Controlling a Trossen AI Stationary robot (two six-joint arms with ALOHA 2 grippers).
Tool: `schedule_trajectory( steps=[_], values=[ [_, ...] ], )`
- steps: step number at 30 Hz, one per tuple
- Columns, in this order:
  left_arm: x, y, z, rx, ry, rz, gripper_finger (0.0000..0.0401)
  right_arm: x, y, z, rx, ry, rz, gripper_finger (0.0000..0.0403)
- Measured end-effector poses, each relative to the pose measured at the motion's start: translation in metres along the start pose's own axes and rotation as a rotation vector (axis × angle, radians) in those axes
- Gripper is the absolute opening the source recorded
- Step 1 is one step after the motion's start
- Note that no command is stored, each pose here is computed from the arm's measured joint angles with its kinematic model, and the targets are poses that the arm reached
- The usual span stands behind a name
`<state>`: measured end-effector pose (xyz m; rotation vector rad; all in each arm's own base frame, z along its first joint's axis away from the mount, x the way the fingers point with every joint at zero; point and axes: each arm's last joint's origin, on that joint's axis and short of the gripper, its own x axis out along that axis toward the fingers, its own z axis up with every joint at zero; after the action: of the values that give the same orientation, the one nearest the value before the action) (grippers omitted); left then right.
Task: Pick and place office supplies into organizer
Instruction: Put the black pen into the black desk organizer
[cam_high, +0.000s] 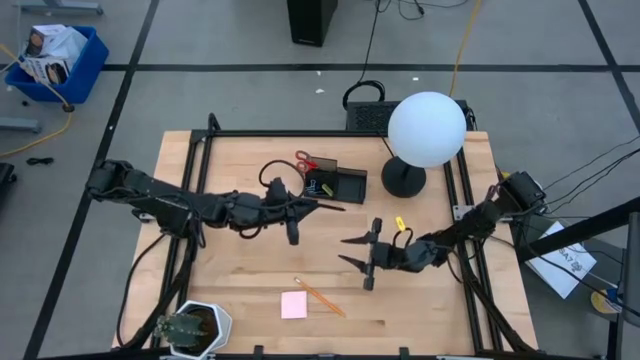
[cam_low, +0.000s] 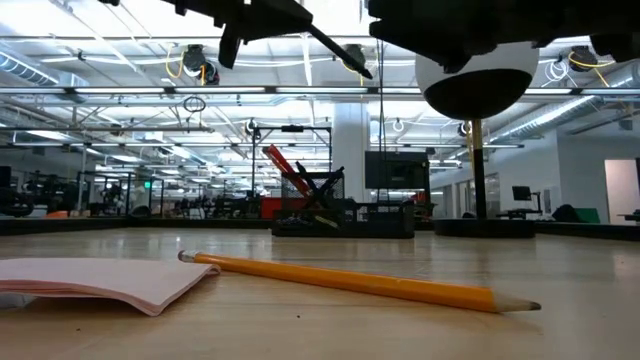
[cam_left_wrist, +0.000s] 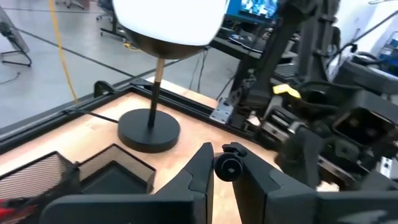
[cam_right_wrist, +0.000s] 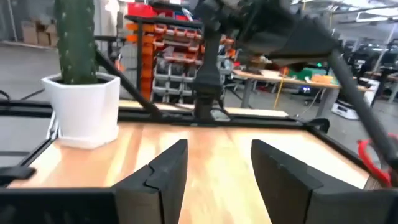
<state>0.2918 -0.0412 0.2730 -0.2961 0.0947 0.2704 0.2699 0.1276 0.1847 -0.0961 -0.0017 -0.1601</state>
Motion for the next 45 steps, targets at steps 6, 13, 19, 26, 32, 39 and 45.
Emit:
schedule_trajectory(
  steps=[6,13,19,26,32,39,45],
  values=[
    [0.005,0.015,0.005,0.027,-0.024,0.081,0.0037,-0.01,0.014,-0.002,-0.009,0.024,0.04,0.0169],
    [0.014,0.043,0.013,0.058,-0.035,0.194,0.0044,-0.022,0.026,-0.001,-0.015,0.028,0.05,0.0167],
    [0.021,0.075,0.028,0.051,0.073,0.352,0.0036,-0.025,0.03,-0.002,-0.021,0.033,0.065,0.0165],
    [0.023,0.1,0.054,0.003,0.173,0.354,0.0036,-0.025,0.03,-0.004,-0.013,0.051,0.064,0.0163],
    [0.032,0.117,0.059,-0.04,0.224,0.338,0.0036,-0.025,0.029,-0.004,-0.009,0.051,0.062,0.0162],
    [0.059,0.133,0.046,-0.07,0.345,0.371,0.0036,-0.025,0.029,-0.004,0.001,0.057,0.061,0.0162],
    [0.085,0.144,0.029,-0.067,0.445,0.411,0.0036,-0.025,0.029,-0.005,0.006,0.063,0.062,0.016]
  ],
)
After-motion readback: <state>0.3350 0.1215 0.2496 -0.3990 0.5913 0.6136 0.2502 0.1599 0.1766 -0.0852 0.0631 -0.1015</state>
